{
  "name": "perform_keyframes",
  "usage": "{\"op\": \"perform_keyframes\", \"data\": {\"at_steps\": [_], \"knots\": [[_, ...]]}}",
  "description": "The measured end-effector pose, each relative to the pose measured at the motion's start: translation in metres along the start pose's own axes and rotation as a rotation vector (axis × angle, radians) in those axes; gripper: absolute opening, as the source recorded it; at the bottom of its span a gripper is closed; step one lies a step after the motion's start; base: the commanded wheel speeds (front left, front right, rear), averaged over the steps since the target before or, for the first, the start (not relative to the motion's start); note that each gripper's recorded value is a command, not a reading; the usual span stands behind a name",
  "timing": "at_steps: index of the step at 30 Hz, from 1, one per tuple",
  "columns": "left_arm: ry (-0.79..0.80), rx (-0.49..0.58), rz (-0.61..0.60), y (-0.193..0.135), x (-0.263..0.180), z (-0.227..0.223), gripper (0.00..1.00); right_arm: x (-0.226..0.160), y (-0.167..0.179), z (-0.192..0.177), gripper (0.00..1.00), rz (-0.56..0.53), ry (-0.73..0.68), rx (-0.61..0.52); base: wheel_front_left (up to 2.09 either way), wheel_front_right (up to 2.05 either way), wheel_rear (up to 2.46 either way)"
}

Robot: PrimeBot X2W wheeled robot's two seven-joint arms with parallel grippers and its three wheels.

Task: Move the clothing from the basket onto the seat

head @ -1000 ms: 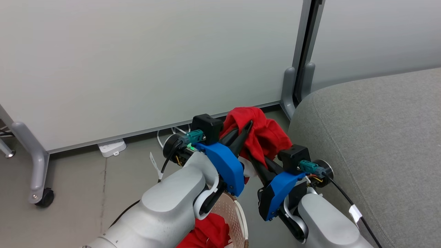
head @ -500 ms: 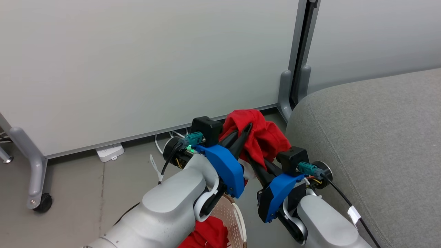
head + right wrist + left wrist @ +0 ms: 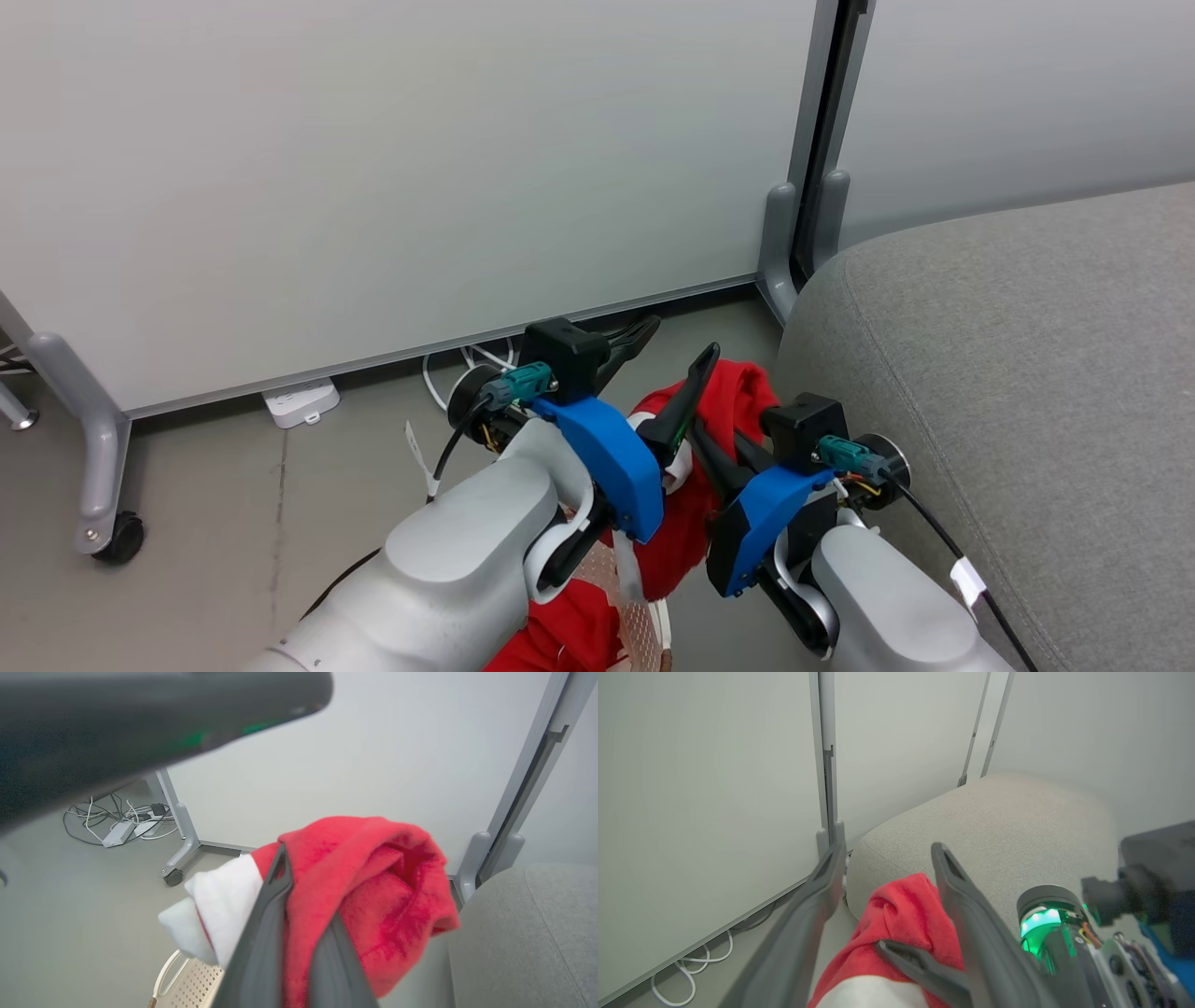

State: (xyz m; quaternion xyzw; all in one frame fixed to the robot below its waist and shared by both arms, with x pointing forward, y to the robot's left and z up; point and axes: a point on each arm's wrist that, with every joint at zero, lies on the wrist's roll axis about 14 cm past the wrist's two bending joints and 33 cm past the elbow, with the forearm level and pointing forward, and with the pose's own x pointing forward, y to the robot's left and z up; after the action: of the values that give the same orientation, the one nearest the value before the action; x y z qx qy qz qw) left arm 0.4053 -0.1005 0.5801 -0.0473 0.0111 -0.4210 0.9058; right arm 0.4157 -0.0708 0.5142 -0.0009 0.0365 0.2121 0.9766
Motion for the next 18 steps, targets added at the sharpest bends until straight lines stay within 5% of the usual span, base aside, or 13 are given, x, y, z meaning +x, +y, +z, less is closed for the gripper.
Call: {"op": "perform_keyframes", "data": {"at_steps": [18], "knots": [[-0.098, -0.019, 0.129, 0.035, -0.077, -0.034, 1.00, 0.006, -0.005, -0.008, 0.00, -0.010, 0.015, 0.007, 0.00, 0.00, 0.00]]}}
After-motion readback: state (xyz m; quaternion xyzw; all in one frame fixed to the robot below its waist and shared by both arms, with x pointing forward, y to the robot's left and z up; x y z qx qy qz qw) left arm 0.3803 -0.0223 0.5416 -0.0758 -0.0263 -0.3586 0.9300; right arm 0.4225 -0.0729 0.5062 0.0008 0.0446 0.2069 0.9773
